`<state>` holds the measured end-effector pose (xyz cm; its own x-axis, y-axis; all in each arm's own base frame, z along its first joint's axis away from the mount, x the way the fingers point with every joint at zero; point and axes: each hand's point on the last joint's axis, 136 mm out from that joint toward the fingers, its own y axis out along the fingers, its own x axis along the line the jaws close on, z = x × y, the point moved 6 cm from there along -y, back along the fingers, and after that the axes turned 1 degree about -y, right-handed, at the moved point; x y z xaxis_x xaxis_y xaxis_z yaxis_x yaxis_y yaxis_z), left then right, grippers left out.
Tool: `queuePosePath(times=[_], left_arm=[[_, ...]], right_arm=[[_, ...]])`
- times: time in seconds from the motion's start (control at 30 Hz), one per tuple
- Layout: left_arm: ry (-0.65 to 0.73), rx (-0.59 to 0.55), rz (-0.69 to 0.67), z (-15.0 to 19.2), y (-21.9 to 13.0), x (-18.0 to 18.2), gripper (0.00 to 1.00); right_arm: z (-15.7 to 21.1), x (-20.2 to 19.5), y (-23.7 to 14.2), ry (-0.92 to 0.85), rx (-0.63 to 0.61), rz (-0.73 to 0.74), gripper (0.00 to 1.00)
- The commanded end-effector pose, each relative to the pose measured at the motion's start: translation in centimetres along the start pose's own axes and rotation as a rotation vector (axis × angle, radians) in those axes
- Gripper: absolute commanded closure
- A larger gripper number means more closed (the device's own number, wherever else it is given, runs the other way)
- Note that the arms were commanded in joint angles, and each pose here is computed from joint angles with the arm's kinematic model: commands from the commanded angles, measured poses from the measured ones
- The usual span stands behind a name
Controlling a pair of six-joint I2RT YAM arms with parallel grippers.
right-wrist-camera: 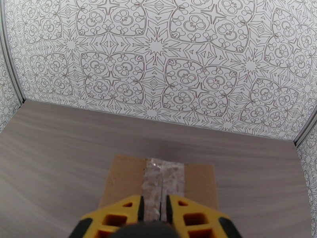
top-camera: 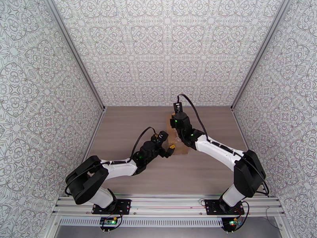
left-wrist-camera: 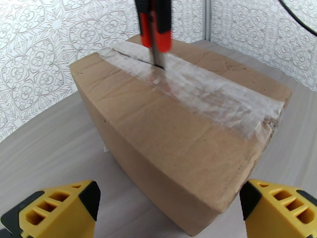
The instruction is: Unpack the express box
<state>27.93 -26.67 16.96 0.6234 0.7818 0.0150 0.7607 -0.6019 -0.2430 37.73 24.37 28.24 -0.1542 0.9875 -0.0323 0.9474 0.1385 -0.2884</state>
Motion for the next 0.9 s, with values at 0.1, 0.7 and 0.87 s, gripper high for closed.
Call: queuePosePath(times=[0.1,0.7,0.87], left_arm=[[-0.016,-0.045,-0.056,-1.3,0.5,0.0,0.0],[0.043,-0.018,-0.221,-1.4,0.9,-0.7,0.01],[0.036,-0.017,-0.258,-1.5,1.0,-0.7,0.01]], right_arm=[[0.0,0.0,-1.3,0.033,0.025,-0.012,1.0],[-0.2,-0.5,-3.0,0.054,0.085,0.001,1.0],[0.0,-0.6,-3.5,0.064,0.104,0.001,1.0]])
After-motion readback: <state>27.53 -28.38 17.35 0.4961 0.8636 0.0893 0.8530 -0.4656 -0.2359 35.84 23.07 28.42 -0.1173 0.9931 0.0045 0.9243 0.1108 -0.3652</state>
